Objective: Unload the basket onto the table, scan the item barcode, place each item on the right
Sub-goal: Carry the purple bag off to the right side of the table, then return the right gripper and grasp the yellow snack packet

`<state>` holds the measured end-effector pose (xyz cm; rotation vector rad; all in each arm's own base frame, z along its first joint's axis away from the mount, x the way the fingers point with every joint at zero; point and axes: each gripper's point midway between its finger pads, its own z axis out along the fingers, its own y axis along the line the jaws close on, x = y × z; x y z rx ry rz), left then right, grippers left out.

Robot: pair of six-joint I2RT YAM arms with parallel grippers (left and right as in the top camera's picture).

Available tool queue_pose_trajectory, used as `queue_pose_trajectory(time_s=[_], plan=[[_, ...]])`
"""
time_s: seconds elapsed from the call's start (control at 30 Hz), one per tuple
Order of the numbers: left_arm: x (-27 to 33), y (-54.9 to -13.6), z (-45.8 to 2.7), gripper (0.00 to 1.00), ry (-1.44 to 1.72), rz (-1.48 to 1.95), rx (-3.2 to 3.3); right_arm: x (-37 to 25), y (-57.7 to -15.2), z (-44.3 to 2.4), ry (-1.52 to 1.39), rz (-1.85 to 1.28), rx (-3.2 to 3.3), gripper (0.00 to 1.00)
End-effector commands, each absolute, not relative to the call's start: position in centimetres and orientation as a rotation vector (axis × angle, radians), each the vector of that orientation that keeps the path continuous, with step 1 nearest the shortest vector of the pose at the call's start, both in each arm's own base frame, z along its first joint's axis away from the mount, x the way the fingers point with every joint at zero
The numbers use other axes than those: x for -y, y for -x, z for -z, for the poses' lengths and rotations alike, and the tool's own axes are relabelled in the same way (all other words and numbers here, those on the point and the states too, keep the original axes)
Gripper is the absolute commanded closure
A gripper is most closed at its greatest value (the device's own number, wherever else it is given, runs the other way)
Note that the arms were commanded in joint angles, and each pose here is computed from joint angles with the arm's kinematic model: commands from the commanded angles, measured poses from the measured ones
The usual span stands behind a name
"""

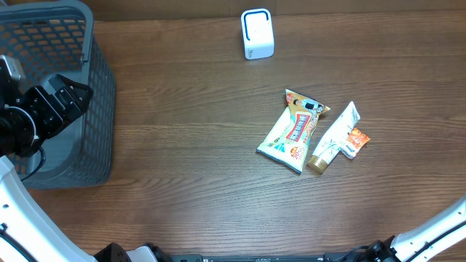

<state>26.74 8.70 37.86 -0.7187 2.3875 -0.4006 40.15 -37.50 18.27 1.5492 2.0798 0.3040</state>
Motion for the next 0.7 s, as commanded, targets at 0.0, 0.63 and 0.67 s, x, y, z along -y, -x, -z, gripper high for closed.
queue_pose_trajectory(time_s=[0.0, 0.63, 0.67], plan=[[-8.7, -26.8, -37.7, 0.00, 0.732, 0.416, -2.387, 28.5, -44.6, -25.7, -1.066, -0.773, -2.108, 0.02], [-8.7, -26.8, -37.7, 0.00, 0.732, 0.416, -2.387, -5.3, -44.5, -14.7, -0.233, -0.542, -3.041, 0.00], [-8.7, -26.8, -37.7, 0.00, 0.732, 0.416, -2.387, -6.0, -44.1, -14.0, -0.234, -0.476, -3.073, 0.00]])
